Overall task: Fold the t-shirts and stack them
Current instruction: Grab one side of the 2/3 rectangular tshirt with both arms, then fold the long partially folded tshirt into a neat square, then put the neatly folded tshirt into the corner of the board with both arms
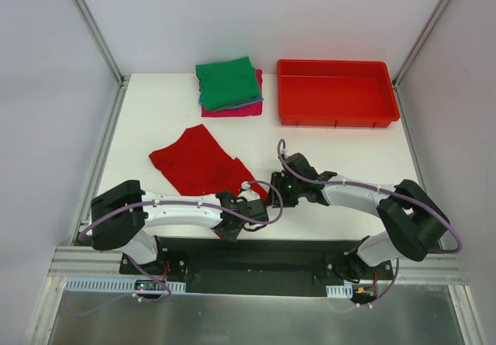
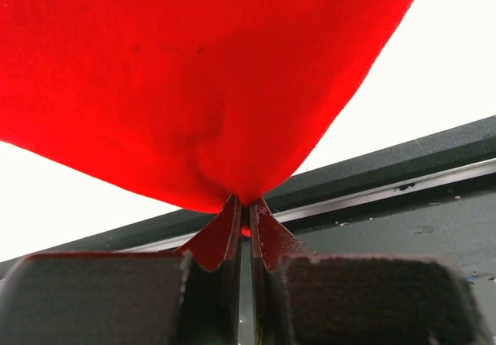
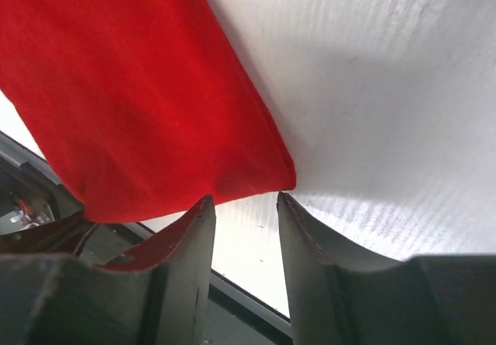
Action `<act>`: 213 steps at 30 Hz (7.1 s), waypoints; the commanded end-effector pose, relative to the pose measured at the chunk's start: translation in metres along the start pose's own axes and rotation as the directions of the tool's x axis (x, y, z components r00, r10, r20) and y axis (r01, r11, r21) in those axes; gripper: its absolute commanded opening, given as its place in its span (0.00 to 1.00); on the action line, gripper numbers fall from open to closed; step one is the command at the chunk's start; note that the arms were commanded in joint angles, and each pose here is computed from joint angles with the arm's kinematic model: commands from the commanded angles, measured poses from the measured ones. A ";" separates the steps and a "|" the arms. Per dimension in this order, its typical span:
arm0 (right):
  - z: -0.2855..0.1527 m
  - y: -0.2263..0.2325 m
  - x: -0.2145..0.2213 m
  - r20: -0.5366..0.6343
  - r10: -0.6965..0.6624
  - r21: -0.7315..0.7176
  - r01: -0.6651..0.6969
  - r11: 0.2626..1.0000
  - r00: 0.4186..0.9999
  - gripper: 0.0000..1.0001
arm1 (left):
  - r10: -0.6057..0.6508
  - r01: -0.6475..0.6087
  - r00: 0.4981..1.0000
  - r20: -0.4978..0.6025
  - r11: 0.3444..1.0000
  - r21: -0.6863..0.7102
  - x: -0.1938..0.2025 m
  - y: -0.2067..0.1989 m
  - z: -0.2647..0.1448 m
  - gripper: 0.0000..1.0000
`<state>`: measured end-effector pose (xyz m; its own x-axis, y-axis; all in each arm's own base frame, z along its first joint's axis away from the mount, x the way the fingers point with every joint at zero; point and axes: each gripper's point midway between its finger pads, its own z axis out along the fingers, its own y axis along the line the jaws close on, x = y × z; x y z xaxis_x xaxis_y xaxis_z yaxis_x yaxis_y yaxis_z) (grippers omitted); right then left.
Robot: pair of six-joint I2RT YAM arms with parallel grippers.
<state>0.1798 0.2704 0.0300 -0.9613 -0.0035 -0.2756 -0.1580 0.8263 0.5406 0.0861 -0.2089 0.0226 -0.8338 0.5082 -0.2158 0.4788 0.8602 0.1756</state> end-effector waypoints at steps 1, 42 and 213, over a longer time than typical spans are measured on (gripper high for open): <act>-0.001 -0.010 -0.007 0.045 0.004 0.069 -0.007 0.998 0.999 0.38 | -0.005 0.005 0.999 0.053 1.000 0.009 -0.007 0.007 -0.008 0.00; -0.192 -0.080 -0.043 0.276 -0.075 0.407 -0.046 0.912 0.958 0.01 | 0.134 -0.350 0.896 0.423 0.798 0.490 -0.089 -0.148 -0.168 0.00; -0.147 -0.077 -0.064 0.760 -0.013 0.157 -0.164 0.974 0.649 0.96 | -0.821 0.806 0.566 -0.071 0.534 0.256 -0.077 0.073 0.044 0.60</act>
<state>0.2170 0.1344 0.1242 -0.4794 0.4218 -0.7696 0.0120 0.8800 0.4748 0.2076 -0.1772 0.0227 -0.8753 -0.4047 -0.2647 -0.3136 0.8917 -0.3265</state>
